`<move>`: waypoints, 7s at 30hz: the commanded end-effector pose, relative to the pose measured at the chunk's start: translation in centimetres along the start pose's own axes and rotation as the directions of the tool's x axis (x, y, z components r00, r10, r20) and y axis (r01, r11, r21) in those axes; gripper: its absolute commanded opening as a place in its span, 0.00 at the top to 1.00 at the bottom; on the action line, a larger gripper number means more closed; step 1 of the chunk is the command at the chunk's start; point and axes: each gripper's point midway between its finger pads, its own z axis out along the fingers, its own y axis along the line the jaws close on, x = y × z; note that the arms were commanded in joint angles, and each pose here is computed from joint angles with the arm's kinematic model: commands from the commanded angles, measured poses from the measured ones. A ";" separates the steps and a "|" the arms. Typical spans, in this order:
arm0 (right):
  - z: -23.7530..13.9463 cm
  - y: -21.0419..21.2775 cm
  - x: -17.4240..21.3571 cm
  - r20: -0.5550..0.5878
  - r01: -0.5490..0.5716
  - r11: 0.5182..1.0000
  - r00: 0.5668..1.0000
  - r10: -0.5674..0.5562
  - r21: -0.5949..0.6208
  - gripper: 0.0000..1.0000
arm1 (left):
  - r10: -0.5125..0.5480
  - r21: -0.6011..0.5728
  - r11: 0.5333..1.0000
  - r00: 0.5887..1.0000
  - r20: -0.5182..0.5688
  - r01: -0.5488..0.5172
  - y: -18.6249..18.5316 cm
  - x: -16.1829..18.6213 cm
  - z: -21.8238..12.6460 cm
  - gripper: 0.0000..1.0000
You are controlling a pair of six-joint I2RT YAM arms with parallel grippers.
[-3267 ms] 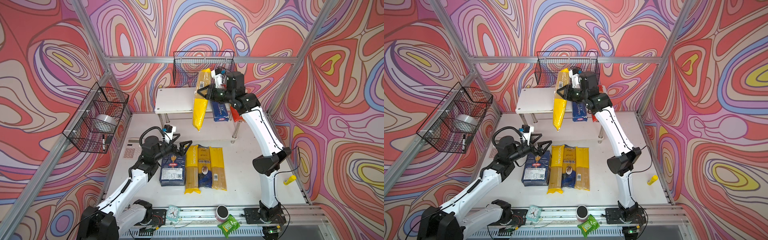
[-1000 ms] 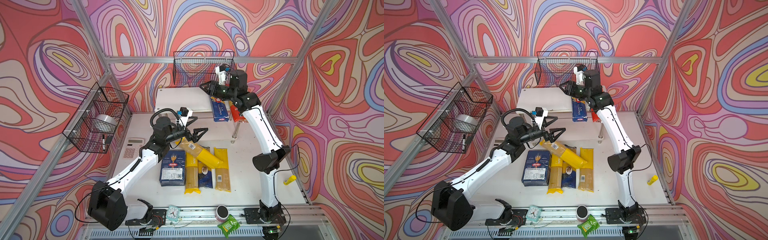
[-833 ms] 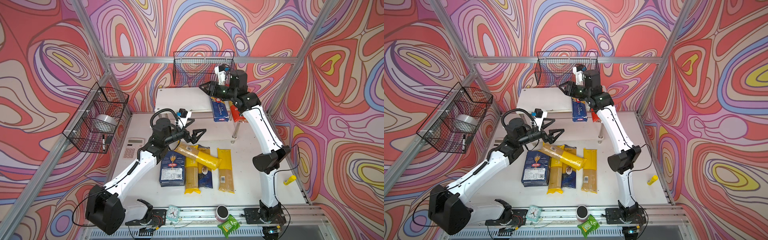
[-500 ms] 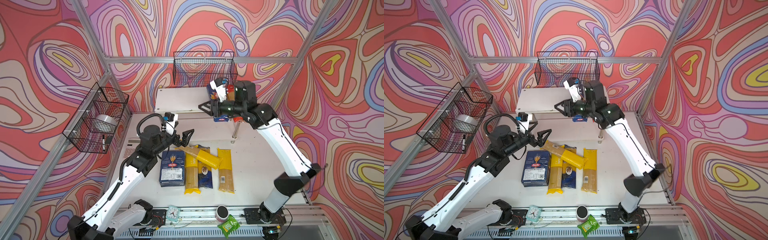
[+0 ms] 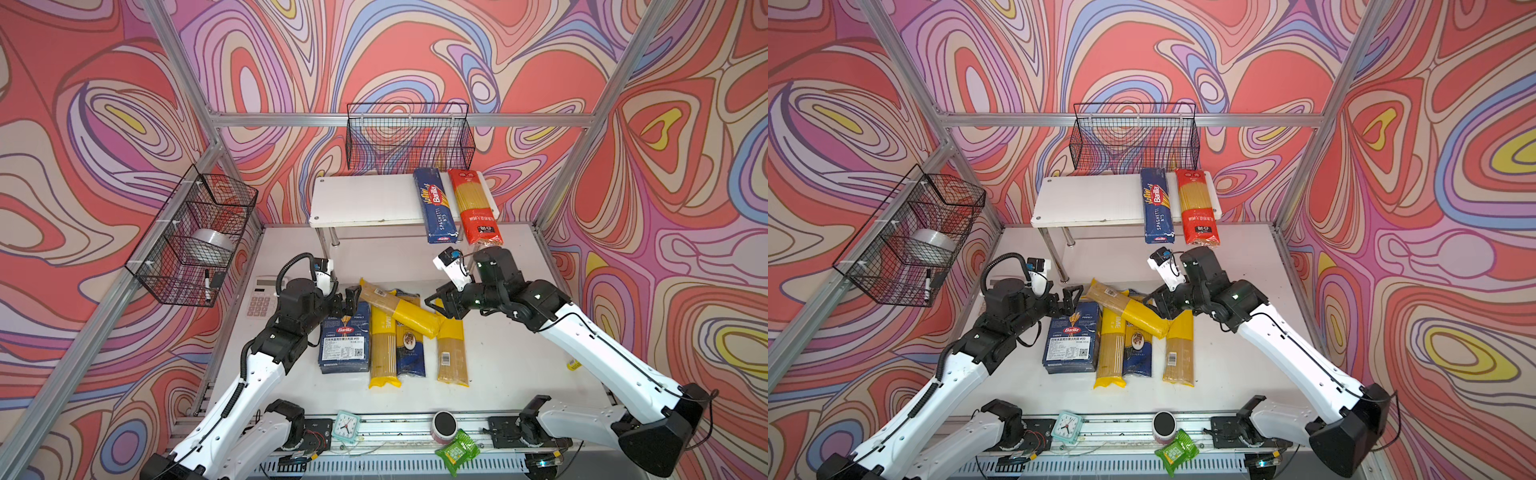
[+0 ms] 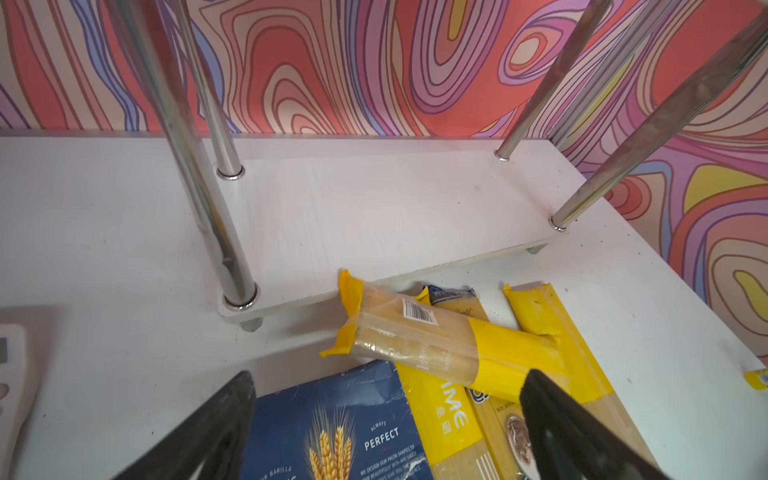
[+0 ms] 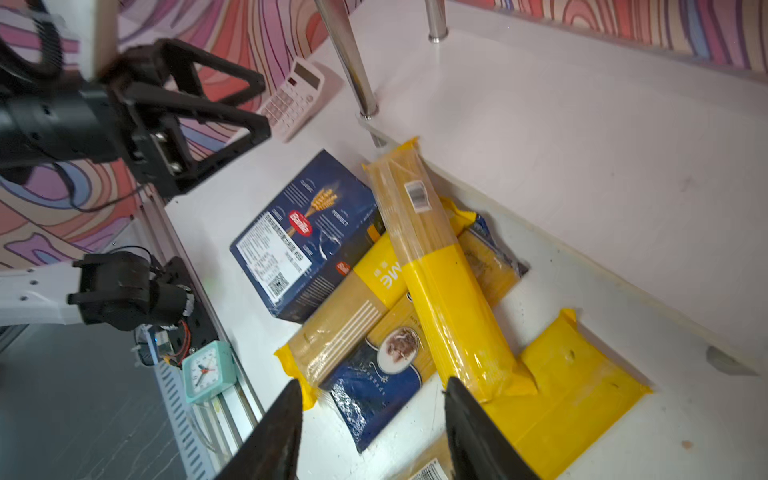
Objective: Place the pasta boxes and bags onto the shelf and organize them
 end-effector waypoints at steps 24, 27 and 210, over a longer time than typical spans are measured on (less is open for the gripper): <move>15.1 -7.0 8.1 -0.286 0.272 0.947 0.933 -0.217 0.171 0.05 | 0.127 -0.160 0.979 0.992 0.018 -0.123 4.9 6.4 0.7 0.00; 15.7 -7.5 8.4 -0.289 0.291 0.938 0.929 -0.231 0.186 0.03 | 0.130 -0.148 0.981 0.991 0.014 -0.126 4.7 6.5 0.8 0.00; -0.8 -2.3 -26.1 0.531 -0.332 0.878 0.840 0.109 0.345 0.53 | 0.164 -0.124 0.979 0.986 -0.007 -0.164 4.3 6.7 0.7 0.00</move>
